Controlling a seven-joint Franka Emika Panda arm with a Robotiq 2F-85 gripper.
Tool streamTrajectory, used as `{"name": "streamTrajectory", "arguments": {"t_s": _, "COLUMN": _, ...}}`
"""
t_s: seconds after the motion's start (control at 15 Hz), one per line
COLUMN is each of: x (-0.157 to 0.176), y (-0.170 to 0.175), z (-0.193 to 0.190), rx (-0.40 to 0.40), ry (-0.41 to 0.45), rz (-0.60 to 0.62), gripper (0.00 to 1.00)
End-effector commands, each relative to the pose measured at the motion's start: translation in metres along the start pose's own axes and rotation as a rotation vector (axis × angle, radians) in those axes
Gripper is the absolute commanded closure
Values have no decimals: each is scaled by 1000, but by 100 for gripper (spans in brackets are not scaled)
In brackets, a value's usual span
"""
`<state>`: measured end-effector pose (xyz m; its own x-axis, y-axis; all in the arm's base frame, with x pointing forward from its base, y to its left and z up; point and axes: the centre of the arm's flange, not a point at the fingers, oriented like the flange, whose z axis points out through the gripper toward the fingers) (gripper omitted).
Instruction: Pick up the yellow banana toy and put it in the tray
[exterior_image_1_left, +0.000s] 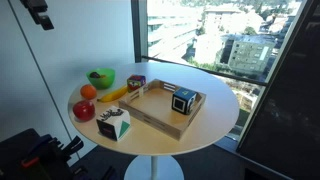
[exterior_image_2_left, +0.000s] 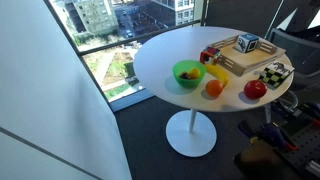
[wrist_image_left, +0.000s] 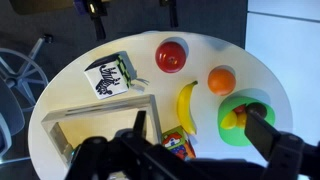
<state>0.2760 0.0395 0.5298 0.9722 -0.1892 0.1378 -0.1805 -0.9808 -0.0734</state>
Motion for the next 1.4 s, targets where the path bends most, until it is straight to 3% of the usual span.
{"name": "streamTrajectory", "arguments": {"t_s": 0.0, "x": 0, "y": 0, "z": 0, "rx": 0, "ry": 0, "rz": 0, "gripper": 0}}
{"name": "streamTrajectory", "arguments": {"t_s": 0.67, "x": 0, "y": 0, "z": 0, "rx": 0, "ry": 0, "rz": 0, "gripper": 0}}
{"name": "streamTrajectory", "arguments": {"t_s": 1.33, "x": 34, "y": 3, "z": 5, "rx": -7, "ry": -21, "rz": 47, "gripper": 0}}
